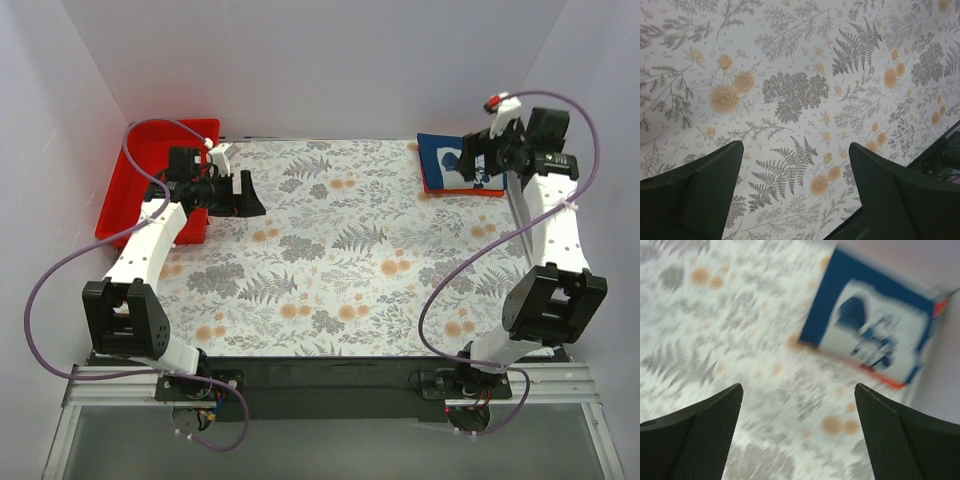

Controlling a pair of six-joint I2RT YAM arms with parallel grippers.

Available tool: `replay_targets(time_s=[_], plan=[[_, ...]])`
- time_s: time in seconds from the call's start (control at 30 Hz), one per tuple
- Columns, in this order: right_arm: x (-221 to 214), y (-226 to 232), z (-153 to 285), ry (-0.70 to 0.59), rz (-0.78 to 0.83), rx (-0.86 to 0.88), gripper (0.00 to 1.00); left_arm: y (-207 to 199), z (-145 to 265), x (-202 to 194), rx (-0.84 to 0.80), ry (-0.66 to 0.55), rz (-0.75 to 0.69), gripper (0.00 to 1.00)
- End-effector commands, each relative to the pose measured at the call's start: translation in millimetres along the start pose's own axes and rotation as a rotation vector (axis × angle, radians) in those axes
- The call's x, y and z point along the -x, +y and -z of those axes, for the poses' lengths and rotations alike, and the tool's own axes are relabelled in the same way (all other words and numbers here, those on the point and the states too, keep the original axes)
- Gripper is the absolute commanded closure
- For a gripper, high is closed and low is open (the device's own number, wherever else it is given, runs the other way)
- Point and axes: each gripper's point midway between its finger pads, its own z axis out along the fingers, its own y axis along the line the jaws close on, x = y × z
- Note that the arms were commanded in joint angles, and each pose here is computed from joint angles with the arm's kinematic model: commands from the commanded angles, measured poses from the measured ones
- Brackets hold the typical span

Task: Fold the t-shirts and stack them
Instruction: Reset both grippers

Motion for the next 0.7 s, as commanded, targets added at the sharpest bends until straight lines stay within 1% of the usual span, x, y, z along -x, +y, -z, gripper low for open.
replay_targets(time_s=[0.0,0.07,0.1,0.13,0.17,0.2,0.23,0.33,0.37,0.4,0.43,0.57,0.67], plan=[[-76,71,10,0.152,-0.172,0.228,0.02,-1,6,-28,0.014,0.048,0.016,0.14],[-89,92,22,0.151,-0.166,0.26,0.02,3,9,-35,0.044,0.032,0.005,0.14],[-120,108,22,0.202,-0.2,0.285,0.02,8,7,-48,0.059,0.051,0.015,0.14],[-118,114,29,0.169,-0.18,0.282,0.02,12,6,-53,0.072,0.052,-0.001,0.14],[-128,120,31,0.179,-0.177,0.286,0.02,18,8,-57,0.11,0.051,-0.008,0.14],[-154,137,31,0.229,-0.183,0.31,0.02,24,7,-63,0.132,0.061,-0.01,0.14],[-156,137,35,0.216,-0.143,0.275,0.02,31,6,-76,0.157,0.088,-0.005,0.14],[-183,160,38,0.249,-0.066,0.277,0.01,39,8,-92,0.187,0.119,-0.04,0.14],[-188,156,37,0.256,-0.044,0.239,0.02,40,7,-101,0.185,0.133,-0.04,0.14],[-190,170,37,0.262,-0.01,0.266,0.02,37,9,-102,0.179,0.124,-0.045,0.14],[-200,174,39,0.279,-0.007,0.267,0.02,37,10,-103,0.177,0.12,-0.047,0.14],[-212,182,40,0.299,-0.009,0.268,0.02,40,13,-109,0.207,0.115,-0.024,0.14],[-212,183,41,0.298,-0.017,0.269,0.02,35,19,-106,0.205,0.093,-0.034,0.14]])
